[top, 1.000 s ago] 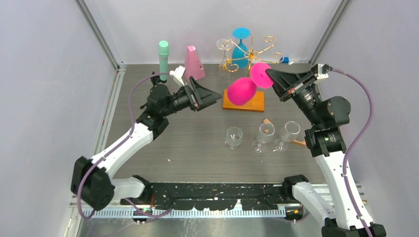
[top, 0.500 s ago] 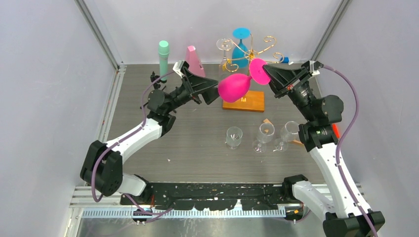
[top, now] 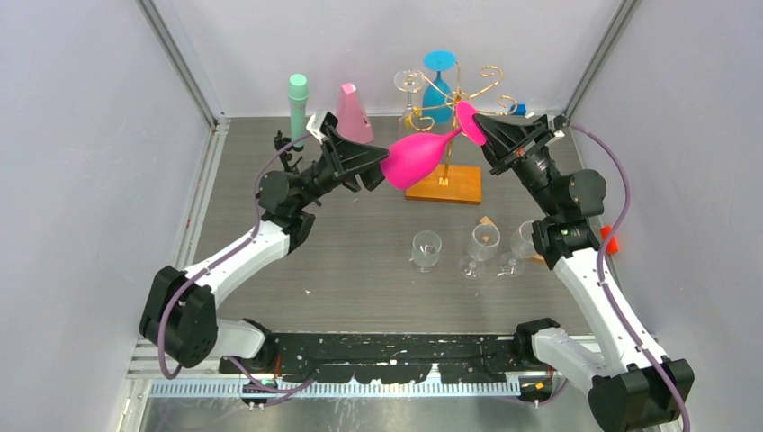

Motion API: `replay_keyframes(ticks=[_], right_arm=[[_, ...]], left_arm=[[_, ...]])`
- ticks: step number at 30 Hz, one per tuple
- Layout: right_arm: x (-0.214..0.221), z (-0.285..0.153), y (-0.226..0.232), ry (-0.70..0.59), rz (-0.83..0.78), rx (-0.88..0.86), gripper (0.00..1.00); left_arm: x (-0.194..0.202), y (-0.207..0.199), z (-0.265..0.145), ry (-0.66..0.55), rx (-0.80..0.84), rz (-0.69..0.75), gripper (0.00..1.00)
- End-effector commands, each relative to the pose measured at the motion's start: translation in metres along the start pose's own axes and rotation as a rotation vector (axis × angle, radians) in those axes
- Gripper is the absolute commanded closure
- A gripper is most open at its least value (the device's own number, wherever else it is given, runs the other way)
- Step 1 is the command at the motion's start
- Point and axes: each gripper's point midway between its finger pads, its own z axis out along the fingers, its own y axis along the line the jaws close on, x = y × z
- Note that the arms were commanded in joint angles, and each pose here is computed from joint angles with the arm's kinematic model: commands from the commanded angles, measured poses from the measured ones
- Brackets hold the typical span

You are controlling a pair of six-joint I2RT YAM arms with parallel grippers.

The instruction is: Take the wine glass off the wine glass rack

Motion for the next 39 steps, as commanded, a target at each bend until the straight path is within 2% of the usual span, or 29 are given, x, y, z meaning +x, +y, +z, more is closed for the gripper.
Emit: replay_keyframes(ticks=[1,8,13,15,17,20,21,22,25,28,33,36,39], right_arm=[[-0.006,0.000,-0.031,-0.018,-0.010,0.056,1.00],[-0.003,-0.001,-0.043,-0.003,0.002,0.068,1.00],[-0.005,-0.001,-0.048,-0.009,-0.002,0.074,1.00],[-0.005,-0.001,-0.047,-0.006,-0.011,0.073,1.00],[-0.004,-0.001,-0.047,-0.006,-0.030,0.079,0.93],[-0.007,-0.003,-0.047,-0.042,-0.071,0.122,0.67],[-0.005,-0.006,-0.042,-0.048,-0.123,0.123,0.62],[-0.008,-0.007,-0.043,-0.073,-0.140,0.157,0.53],[-0.014,-0.015,-0.032,-0.143,-0.282,0.197,0.39],[-0.020,-0.023,-0.027,-0.193,-0.375,0.249,0.36],[-0.031,-0.039,-0.037,-0.260,-0.444,0.361,0.36],[-0.036,-0.047,-0.039,-0.284,-0.507,0.399,0.38],[-0.044,-0.056,-0.041,-0.331,-0.553,0.447,0.40]], left_arm=[[0.030,-0.062,-0.004,0.075,0.155,0.166,0.51],[0.031,-0.058,-0.005,0.067,0.140,0.241,0.73],[0.034,-0.056,-0.007,0.069,0.096,0.333,1.00],[0.036,-0.052,-0.008,0.075,0.061,0.390,1.00],[0.037,-0.048,-0.011,0.078,0.011,0.428,1.00],[0.041,-0.052,-0.017,0.107,-0.086,0.554,1.00],[0.042,-0.048,-0.020,0.119,-0.150,0.599,1.00],[0.041,-0.042,-0.026,0.126,-0.224,0.633,1.00],[0.033,-0.025,-0.049,0.115,-0.433,0.752,1.00],[0.027,-0.004,-0.073,0.133,-0.603,0.815,1.00],[0.016,0.033,-0.128,0.172,-0.937,0.831,1.00],[0.012,0.058,-0.162,0.180,-1.118,0.796,1.00],[0.015,0.079,-0.181,0.222,-1.215,0.733,1.00]])
